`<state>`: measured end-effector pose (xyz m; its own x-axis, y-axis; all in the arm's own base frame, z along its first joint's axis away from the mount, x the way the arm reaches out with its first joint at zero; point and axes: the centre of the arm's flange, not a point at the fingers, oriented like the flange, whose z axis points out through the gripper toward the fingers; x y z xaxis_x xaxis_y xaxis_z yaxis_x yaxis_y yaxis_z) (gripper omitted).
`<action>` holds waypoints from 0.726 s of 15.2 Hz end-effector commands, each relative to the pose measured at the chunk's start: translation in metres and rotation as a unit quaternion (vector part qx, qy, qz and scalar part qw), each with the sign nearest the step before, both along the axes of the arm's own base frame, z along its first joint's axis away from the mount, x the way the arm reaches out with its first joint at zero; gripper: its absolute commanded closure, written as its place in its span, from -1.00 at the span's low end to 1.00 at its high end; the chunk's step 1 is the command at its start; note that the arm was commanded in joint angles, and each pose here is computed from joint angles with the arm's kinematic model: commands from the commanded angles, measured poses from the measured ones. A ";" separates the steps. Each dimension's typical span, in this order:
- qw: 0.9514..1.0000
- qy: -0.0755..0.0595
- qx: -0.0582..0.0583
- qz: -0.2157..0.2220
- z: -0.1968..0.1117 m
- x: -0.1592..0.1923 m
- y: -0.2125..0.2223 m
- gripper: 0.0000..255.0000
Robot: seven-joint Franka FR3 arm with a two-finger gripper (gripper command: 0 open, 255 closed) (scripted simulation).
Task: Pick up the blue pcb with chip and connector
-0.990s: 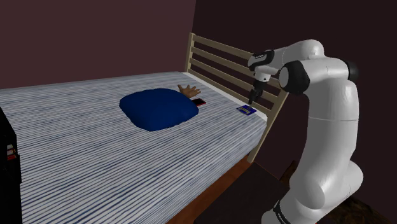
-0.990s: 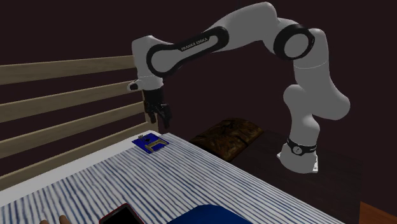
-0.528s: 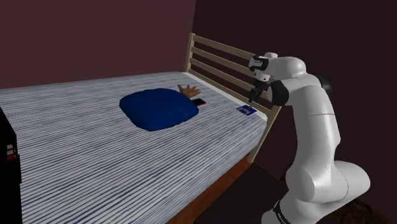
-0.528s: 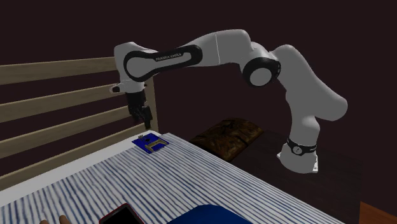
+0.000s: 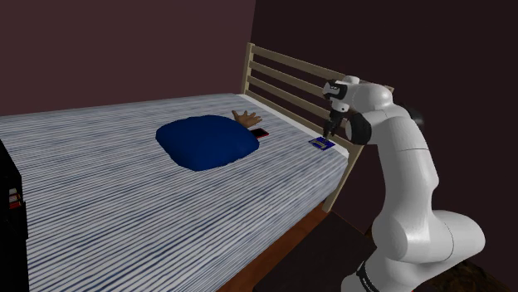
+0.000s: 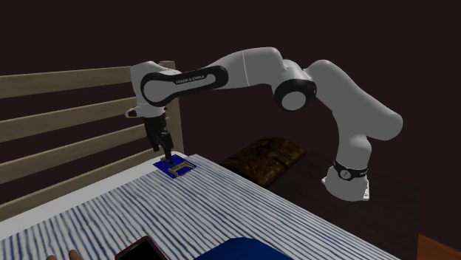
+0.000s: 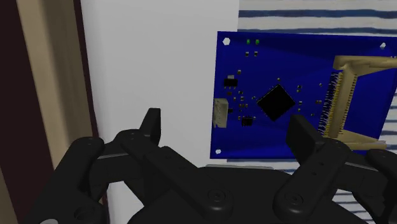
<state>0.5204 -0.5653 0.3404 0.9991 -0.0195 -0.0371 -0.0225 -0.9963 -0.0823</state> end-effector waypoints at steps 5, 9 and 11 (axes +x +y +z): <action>1.000 0.000 0.000 0.000 -0.008 0.000 0.000 1.00; 1.000 0.000 0.000 0.000 -0.008 0.000 0.000 1.00; 1.000 0.000 0.000 0.000 -0.008 0.000 0.000 1.00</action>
<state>0.5202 -0.5654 0.3325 0.9991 -0.0197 -0.0367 -0.0226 -0.9964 -0.0816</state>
